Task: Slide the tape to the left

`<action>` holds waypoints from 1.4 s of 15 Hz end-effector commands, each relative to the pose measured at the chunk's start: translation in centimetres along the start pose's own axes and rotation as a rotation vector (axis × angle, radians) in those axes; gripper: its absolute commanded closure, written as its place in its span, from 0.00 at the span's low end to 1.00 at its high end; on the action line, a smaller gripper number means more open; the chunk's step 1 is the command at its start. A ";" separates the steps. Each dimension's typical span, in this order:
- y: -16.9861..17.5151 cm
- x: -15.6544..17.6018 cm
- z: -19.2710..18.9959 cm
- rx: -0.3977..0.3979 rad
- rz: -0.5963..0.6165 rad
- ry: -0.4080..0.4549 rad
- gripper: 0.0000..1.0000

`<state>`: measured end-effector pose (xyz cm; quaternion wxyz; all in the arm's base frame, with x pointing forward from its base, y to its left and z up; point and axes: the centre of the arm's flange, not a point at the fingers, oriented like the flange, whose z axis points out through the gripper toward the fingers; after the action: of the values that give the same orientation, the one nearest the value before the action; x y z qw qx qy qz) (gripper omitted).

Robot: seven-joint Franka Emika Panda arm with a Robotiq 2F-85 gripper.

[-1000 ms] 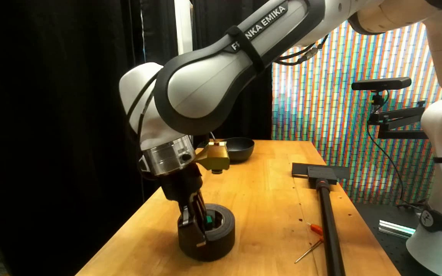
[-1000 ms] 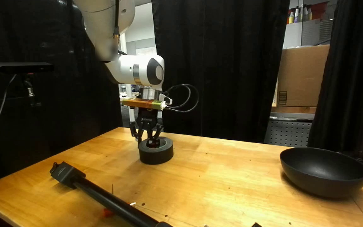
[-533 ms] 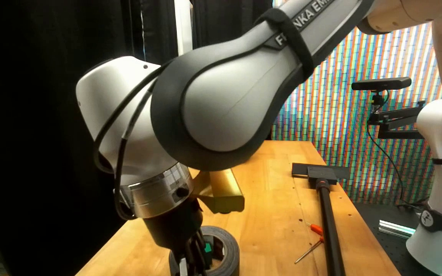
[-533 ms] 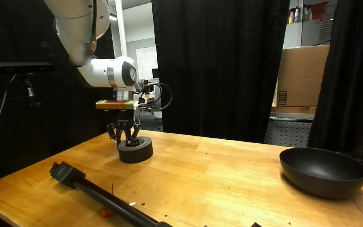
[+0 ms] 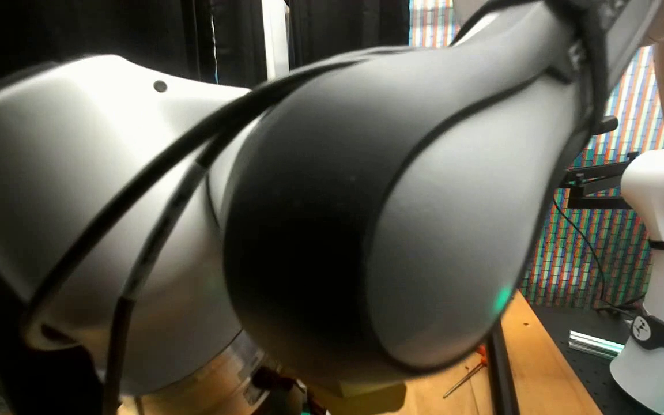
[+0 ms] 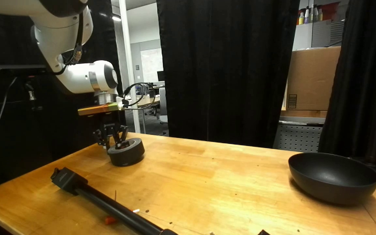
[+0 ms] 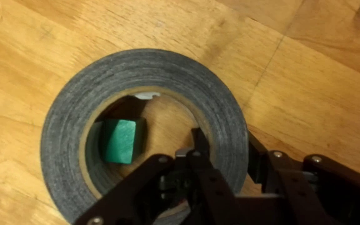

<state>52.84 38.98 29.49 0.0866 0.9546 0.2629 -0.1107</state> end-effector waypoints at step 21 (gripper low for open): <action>-3.3 2.8 0.5 -0.031 -0.012 -0.066 0.40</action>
<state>53.36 43.04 27.97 0.1095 0.9473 0.2674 -0.1385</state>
